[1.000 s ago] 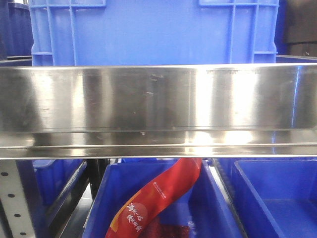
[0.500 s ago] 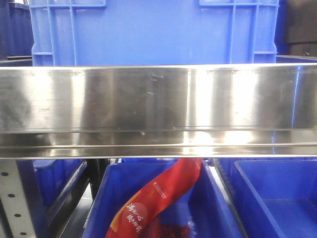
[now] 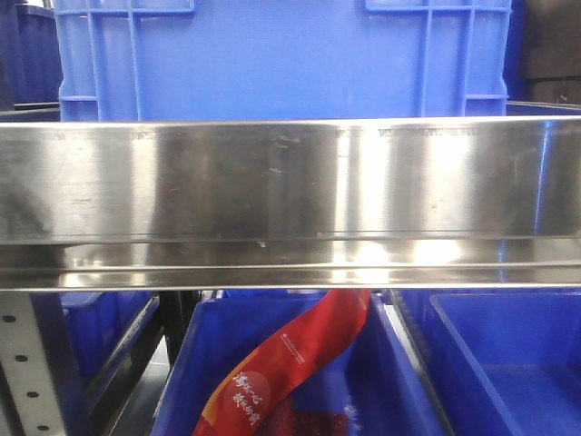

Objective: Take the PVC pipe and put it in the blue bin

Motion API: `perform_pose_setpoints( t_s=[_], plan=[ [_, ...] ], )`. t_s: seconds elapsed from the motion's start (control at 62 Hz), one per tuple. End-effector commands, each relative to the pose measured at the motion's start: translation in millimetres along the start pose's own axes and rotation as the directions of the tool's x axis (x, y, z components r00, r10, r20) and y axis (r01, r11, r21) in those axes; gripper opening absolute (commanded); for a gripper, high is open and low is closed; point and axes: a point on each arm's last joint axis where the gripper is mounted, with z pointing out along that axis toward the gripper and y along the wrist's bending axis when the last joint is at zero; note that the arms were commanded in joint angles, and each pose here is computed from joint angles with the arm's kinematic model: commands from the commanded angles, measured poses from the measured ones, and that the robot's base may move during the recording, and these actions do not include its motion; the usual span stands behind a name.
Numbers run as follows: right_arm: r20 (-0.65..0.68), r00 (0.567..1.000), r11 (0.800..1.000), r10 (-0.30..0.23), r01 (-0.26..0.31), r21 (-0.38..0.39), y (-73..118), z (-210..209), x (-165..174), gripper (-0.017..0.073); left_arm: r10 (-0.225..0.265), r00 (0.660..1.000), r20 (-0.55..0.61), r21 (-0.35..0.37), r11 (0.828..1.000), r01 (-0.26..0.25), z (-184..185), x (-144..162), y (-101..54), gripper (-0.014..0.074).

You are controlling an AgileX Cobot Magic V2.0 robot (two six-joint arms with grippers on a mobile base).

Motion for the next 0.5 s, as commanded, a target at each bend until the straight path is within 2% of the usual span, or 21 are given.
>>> perform_pose_setpoints(
  t_s=[0.0, 0.484],
  plan=[
    [0.013, 1.0, 1.0, -0.015, 0.015, 0.005, -0.3, -0.3, -1.1, -0.0163, 0.016, 1.0, -0.021, 0.004, 1.0, -0.016, -0.5, 1.8, -0.2, -0.0111],
    [0.013, 1.0, 1.0, -0.015, 0.015, 0.005, -0.3, -0.3, -1.1, -0.0163, 0.014, 0.999, -0.03, 0.004, 1.0, -0.014, -0.5, 2.6, -0.3, -0.0111]
  ],
)
